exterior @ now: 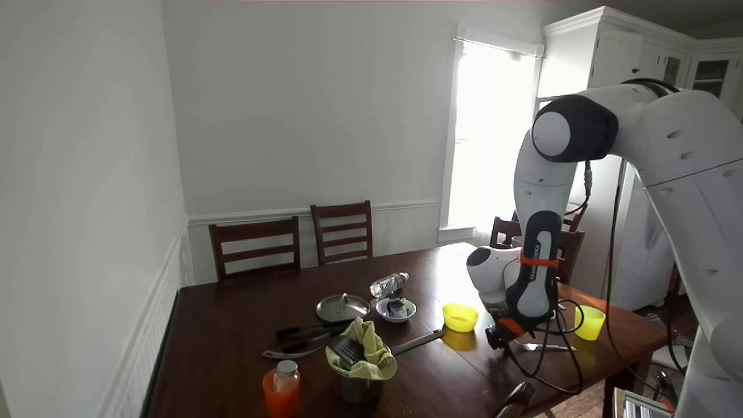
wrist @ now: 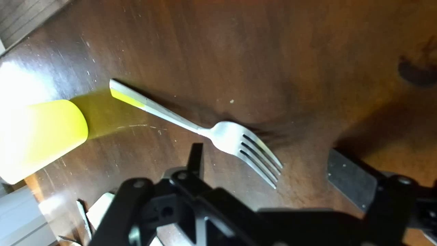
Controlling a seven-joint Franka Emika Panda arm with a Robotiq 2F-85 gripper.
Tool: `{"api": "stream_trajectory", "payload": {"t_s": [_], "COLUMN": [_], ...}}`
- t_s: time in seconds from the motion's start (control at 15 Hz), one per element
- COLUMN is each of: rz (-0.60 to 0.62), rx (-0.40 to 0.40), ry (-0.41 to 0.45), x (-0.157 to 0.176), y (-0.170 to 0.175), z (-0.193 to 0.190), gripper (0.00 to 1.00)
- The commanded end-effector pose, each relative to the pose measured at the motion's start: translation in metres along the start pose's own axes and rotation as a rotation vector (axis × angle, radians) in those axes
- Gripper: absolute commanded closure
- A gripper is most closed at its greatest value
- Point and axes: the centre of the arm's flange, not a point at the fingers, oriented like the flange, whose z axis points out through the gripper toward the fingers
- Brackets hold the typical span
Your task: Move the yellow bowl forward, then put the fork on the edge of the yellow bowl
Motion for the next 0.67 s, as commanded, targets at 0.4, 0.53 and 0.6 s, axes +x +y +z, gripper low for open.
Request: {"api": "stream_trajectory", "payload": {"t_s": [0.4, 0.53, 0.6], "rz": [-0.015, -0.018, -0.020], "rx": [-0.043, -0.047, -0.047], "ry": [-0.013, -0.016, -0.017], "x": [0.009, 0.009, 0.010], "y": [0.004, 0.004, 0.005], "z": [0.023, 0.025, 0.025], "gripper": [0.35, 0.51, 0.60]}}
